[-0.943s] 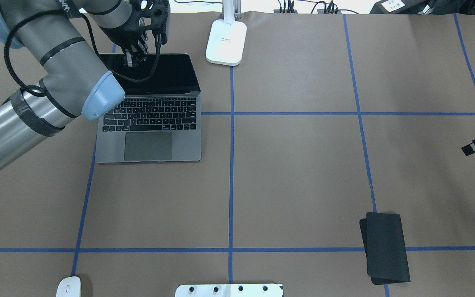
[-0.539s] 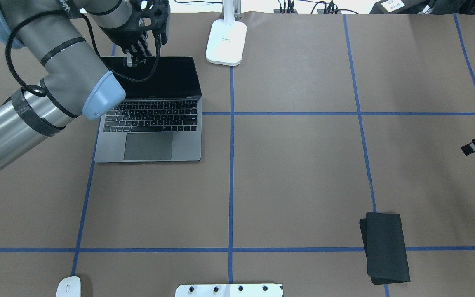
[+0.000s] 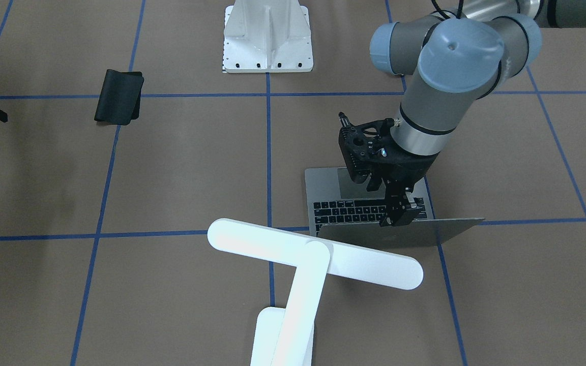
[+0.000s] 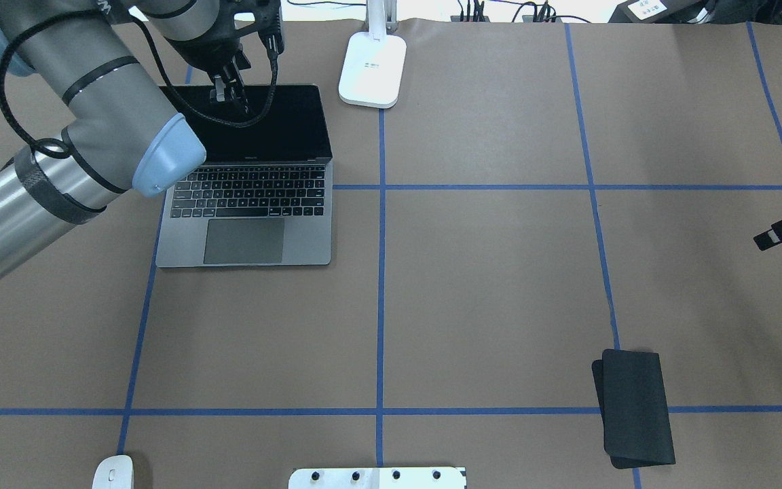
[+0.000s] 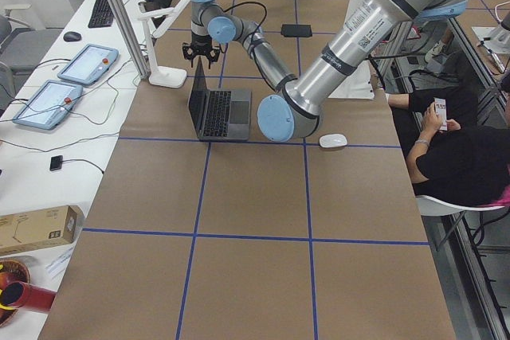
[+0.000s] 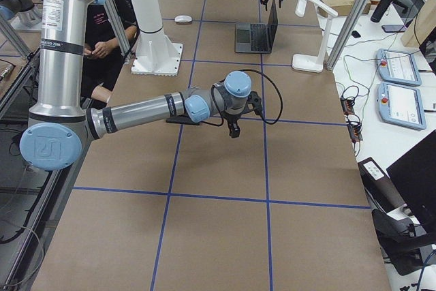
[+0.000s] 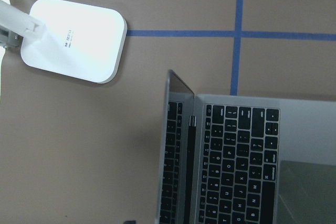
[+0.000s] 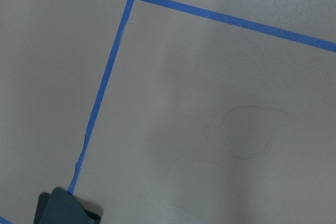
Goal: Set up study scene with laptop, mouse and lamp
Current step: 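Lift the left gripper off the laptop while the right gripper reaches the black mousepad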
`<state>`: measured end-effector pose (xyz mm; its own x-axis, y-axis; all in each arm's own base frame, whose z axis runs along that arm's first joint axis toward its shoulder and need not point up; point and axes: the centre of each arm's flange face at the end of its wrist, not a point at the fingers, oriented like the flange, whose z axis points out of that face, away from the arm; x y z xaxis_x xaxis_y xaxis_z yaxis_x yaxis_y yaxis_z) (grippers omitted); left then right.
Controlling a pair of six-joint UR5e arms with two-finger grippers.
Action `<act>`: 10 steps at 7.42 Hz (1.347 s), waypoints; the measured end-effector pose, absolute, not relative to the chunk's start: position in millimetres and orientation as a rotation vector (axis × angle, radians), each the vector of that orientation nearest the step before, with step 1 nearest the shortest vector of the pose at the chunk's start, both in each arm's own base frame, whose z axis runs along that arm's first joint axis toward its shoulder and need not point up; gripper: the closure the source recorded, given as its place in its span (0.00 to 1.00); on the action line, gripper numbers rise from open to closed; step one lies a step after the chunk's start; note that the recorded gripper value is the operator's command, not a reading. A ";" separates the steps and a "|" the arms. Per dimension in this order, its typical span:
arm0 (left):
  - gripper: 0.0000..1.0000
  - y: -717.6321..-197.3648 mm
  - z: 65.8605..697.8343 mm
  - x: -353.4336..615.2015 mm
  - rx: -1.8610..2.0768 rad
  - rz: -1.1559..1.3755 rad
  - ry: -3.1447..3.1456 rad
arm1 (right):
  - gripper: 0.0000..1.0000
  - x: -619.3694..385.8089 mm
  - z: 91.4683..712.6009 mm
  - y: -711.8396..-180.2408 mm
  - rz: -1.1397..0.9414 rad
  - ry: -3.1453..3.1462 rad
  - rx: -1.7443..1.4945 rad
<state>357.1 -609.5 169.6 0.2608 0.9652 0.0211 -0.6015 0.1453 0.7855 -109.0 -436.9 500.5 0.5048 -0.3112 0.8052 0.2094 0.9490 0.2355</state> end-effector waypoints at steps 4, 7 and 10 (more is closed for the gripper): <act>0.00 -569.7 213.6 317.9 0.700 1.035 0.642 | 0.00 -193.7 465.3 -413.6 -0.258 -1.035 -0.075; 0.00 -531.0 286.8 252.4 0.416 0.694 0.893 | 0.01 -236.0 461.6 -378.1 -0.203 -1.013 -0.179; 0.00 -522.0 351.2 189.4 0.248 0.485 0.968 | 0.01 -262.9 481.0 -338.2 -0.187 -0.973 -0.263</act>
<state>189.4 -522.0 351.2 0.4719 0.4995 -0.7265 -0.2834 0.8662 0.4115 -262.9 -338.2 481.0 0.5507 -0.0385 0.8338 0.2726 0.9525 -0.1360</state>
